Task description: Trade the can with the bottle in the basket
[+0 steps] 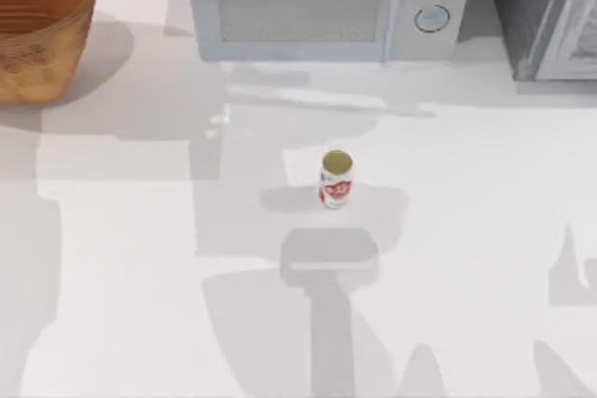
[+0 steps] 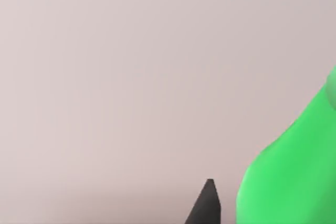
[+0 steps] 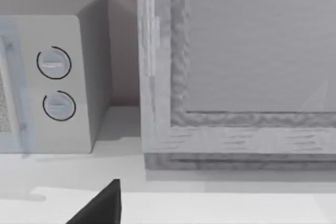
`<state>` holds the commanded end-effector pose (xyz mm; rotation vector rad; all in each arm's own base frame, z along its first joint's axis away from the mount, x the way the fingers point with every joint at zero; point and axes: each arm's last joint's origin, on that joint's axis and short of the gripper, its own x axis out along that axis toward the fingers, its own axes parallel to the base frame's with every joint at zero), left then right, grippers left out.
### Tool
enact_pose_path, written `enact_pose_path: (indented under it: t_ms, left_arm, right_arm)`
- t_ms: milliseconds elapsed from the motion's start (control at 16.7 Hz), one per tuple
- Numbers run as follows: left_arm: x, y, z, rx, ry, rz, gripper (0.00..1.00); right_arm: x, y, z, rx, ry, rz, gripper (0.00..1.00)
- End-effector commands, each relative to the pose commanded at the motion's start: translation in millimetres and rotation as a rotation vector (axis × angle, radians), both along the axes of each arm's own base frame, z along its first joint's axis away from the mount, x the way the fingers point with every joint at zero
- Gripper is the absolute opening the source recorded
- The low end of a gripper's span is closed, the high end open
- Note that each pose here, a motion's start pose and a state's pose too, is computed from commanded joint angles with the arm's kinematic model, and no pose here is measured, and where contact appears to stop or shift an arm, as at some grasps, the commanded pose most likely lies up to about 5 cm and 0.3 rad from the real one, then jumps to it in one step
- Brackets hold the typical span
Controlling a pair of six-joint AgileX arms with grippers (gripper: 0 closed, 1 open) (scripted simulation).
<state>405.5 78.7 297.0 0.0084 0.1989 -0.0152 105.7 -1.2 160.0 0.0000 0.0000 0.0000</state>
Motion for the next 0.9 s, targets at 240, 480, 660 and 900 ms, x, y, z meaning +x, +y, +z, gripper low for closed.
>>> enact_pose_path:
  t_ms: [240, 480, 660, 900]
  left_arm:
    - [28, -1, -24, -0.002, 0.003, -0.001, 0.00]
    - [39, -2, -33, -0.001, -0.002, -0.002, 0.00]
    - [39, -2, -33, -0.001, -0.002, -0.002, 0.08]
    - [39, -2, -33, -0.001, -0.002, -0.002, 0.38]
  right_arm:
    - [0, 0, 0, 0.000, 0.000, 0.000, 1.00]
    - [0, 0, 0, 0.000, 0.000, 0.000, 1.00]
    - [0, 0, 0, 0.000, 0.000, 0.000, 1.00]
    - [0, 0, 0, 0.000, 0.000, 0.000, 1.00]
